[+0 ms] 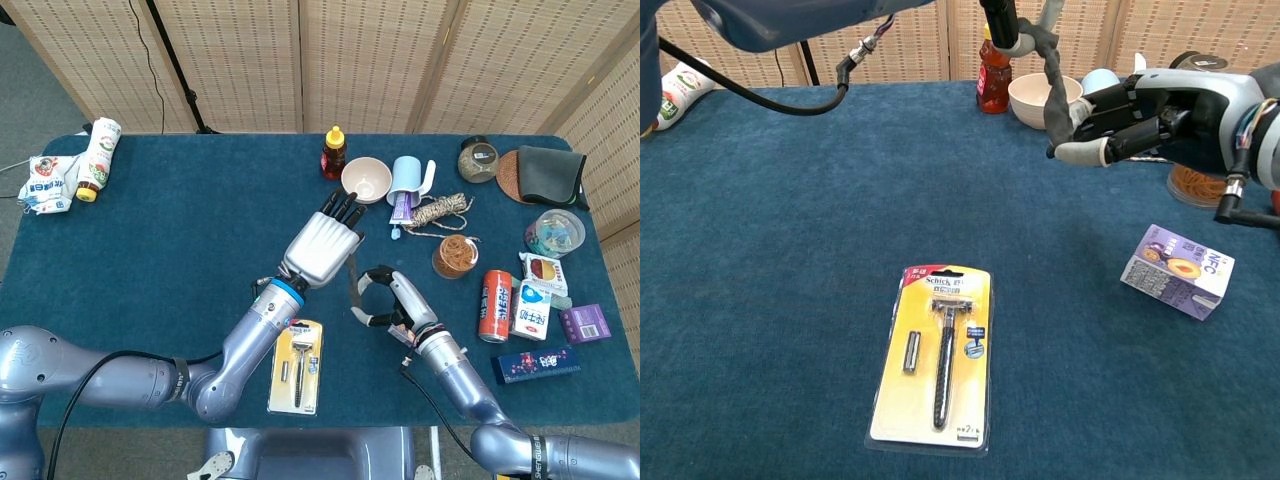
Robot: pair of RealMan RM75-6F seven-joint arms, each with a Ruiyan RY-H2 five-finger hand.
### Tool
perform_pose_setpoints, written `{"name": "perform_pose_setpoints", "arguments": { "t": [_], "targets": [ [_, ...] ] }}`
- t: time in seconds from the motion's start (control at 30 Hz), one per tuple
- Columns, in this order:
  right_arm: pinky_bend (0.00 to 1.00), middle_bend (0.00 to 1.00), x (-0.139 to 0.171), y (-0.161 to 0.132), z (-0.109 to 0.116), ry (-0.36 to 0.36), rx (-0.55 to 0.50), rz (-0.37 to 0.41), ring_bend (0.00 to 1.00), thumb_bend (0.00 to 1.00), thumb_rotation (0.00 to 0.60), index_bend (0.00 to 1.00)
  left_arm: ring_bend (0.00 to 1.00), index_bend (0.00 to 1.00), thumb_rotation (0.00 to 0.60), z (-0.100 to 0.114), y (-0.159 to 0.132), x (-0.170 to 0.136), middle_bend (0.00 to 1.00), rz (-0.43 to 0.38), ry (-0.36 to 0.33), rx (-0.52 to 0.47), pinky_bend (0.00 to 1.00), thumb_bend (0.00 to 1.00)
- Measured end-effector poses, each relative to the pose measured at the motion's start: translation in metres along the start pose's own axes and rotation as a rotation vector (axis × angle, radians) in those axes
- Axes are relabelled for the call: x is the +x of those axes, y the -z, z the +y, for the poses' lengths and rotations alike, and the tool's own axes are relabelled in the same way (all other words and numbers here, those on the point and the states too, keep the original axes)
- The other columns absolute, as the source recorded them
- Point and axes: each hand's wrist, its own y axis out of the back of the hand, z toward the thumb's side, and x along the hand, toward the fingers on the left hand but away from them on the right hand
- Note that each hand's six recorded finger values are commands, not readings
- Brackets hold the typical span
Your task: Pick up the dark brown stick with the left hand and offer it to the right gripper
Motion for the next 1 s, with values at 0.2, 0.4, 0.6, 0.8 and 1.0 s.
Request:
{"name": "perform_pose_setpoints", "arguments": {
  "t": [0.2, 0.4, 0.6, 0.8, 1.0],
  "targets": [
    [0.00, 0.45, 0.0000, 0.0016, 0.0018, 0.005, 0.004, -0.006, 0.24, 0.70, 0.600, 0.74, 0.05, 0.74, 0.600, 0.0009, 0.0014, -0.0003, 0.19, -0.002, -0.004, 0.004, 0.00, 0.54],
    [0.00, 0.46, 0.0001, 0.0023, 0.0015, 0.006, 0.011, -0.009, 0.25, 0.73, 0.600, 0.75, 0.05, 0.74, 0.600, 0.0023, 0.0019, -0.0014, 0.19, -0.011, -0.007, 0.007, 0.00, 0.54],
    [0.00, 0.47, 0.0012, 0.0046, 0.0030, 0.015, 0.013, -0.016, 0.26, 0.76, 0.600, 0.76, 0.05, 0.74, 0.600, 0.0052, 0.0028, -0.0016, 0.19, -0.011, -0.012, 0.006, 0.00, 0.54],
    [0.00, 0.48, 0.0019, 0.0064, 0.0041, 0.019, 0.009, -0.020, 0.27, 0.77, 0.600, 0.77, 0.05, 0.74, 0.600, 0.0070, 0.0041, -0.0014, 0.19, -0.009, -0.015, 0.008, 0.00, 0.54],
    [0.00, 0.49, 0.0022, 0.0077, 0.0036, 0.016, 0.011, -0.021, 0.28, 0.78, 0.600, 0.78, 0.05, 0.75, 0.600, 0.0101, 0.0081, -0.0012, 0.19, -0.003, -0.023, 0.009, 0.00, 0.54]
  ]
}}
